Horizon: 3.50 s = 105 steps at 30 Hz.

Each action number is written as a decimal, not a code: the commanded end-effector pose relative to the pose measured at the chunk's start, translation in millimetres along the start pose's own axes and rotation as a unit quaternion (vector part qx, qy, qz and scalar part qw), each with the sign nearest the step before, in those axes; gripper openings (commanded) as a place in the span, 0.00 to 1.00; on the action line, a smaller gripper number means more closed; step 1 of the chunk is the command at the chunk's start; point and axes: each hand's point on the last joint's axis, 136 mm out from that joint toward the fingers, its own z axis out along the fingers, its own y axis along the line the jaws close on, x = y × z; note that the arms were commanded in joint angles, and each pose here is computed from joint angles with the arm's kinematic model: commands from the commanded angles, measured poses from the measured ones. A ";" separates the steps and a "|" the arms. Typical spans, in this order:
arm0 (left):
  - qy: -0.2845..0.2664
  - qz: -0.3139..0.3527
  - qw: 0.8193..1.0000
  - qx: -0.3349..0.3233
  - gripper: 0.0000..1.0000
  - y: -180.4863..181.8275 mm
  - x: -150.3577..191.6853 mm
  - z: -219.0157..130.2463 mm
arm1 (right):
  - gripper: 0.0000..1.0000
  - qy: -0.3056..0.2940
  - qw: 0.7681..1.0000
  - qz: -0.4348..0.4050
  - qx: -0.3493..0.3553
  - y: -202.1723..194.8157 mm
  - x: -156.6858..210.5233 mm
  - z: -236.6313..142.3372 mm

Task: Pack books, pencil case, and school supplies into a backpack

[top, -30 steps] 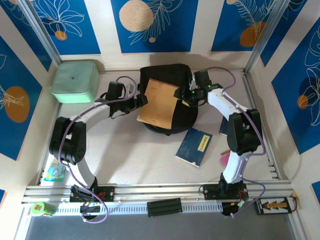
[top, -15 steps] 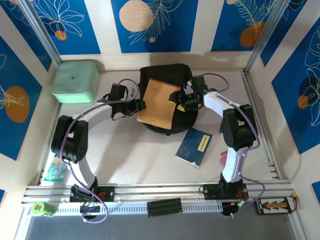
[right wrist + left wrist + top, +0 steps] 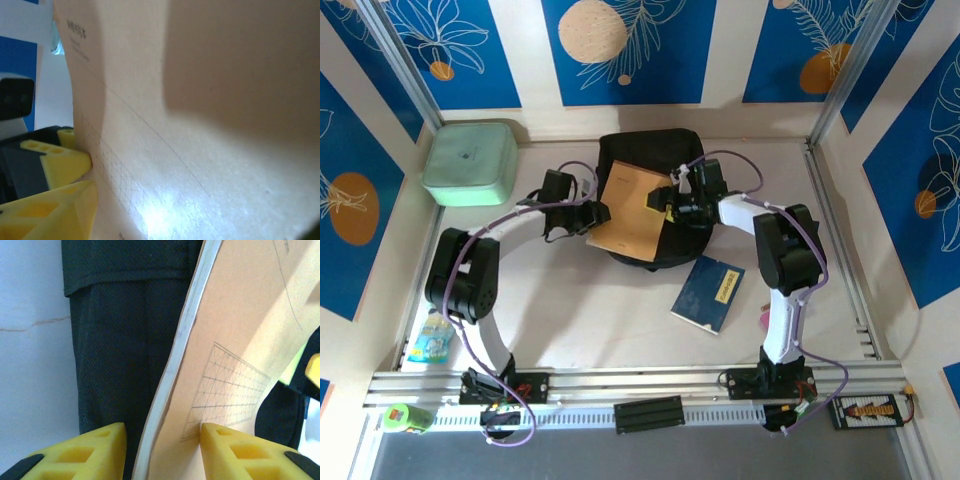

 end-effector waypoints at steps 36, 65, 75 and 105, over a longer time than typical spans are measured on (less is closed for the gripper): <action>-0.013 0.274 0.961 0.014 0.74 -95.6 -9.1 -56.3 | 0.00 -0.238 0.957 -0.017 0.163 62.6 -10.7 -220.4; 0.197 0.648 0.727 -0.111 0.33 -116.2 100.8 56.4 | 0.00 -0.313 0.915 0.103 0.234 17.4 2.3 -328.6; 0.183 0.639 0.745 -0.063 0.17 -146.3 92.7 26.3 | 0.00 -0.318 0.913 0.105 0.234 16.8 4.6 -331.2; -0.260 0.477 0.838 -0.055 0.00 -286.5 -95.4 -93.9 | 0.00 -0.183 0.972 0.138 0.042 115.5 60.3 -300.3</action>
